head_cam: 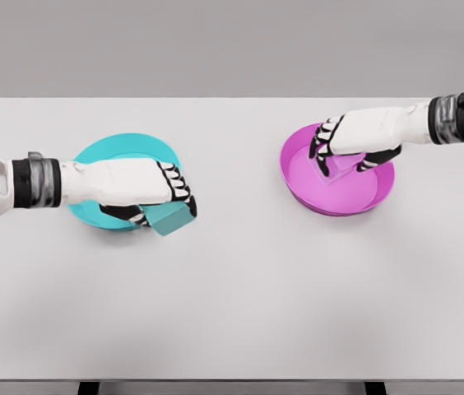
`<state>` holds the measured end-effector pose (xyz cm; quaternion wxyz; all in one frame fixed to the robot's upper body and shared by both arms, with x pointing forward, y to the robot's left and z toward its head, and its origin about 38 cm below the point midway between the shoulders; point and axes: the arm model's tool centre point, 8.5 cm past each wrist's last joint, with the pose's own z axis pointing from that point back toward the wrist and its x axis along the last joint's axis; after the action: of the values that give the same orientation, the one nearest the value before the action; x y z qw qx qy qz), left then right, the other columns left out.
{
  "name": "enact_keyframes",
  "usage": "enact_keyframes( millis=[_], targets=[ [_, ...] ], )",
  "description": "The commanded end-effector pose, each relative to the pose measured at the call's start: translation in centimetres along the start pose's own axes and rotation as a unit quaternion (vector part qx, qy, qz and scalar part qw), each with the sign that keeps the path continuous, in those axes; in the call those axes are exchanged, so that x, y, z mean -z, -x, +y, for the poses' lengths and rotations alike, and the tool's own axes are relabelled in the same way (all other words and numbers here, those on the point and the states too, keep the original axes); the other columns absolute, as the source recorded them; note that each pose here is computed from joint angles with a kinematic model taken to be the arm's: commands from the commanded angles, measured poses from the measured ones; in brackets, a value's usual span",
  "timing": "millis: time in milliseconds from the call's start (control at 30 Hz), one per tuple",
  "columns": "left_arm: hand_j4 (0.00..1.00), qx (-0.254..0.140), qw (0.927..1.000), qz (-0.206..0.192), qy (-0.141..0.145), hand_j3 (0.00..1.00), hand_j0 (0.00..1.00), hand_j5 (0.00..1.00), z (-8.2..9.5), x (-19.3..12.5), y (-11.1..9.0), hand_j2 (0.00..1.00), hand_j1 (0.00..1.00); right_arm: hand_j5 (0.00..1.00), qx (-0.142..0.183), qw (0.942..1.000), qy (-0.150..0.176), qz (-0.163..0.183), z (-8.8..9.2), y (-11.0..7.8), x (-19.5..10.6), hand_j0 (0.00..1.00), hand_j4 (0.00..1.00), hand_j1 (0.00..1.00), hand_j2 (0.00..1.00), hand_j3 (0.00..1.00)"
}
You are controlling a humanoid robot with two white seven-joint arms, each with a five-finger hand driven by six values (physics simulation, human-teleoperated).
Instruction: Place the blocks in the corresponding plates according to their colors
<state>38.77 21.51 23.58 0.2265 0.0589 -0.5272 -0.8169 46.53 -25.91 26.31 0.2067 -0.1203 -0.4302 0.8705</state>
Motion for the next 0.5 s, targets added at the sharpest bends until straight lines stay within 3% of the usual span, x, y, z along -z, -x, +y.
enact_keyframes(
  millis=[0,100,167,467],
  targets=[
    [0.53,0.001,0.9998,0.015,-0.011,0.53,0.53,0.53,0.7,-1.2,0.7,0.53,0.53,0.44,-0.006,1.0000,-0.004,0.000,0.0,-0.1,0.4,0.44,0.44,0.44,0.44,0.44],
    [0.53,-0.008,0.9990,0.043,-0.012,0.53,0.53,0.53,0.7,-2.5,2.2,0.53,0.53,0.51,0.003,0.9999,-0.007,0.009,0.4,0.6,0.2,0.51,0.51,0.51,0.51,0.51],
    [0.53,-0.014,0.9982,0.055,-0.017,0.53,0.53,0.53,0.8,-3.0,3.0,0.53,0.53,1.00,0.010,0.9999,-0.005,0.012,0.4,0.9,0.1,1.00,1.00,1.00,1.00,1.00],
    [0.53,-0.068,0.9931,0.094,-0.013,0.53,0.53,0.53,-1.3,-2.9,6.6,0.53,0.53,1.00,0.009,0.9999,-0.001,0.013,0.2,0.9,-0.3,1.00,1.00,1.00,1.00,1.00]
  ],
)
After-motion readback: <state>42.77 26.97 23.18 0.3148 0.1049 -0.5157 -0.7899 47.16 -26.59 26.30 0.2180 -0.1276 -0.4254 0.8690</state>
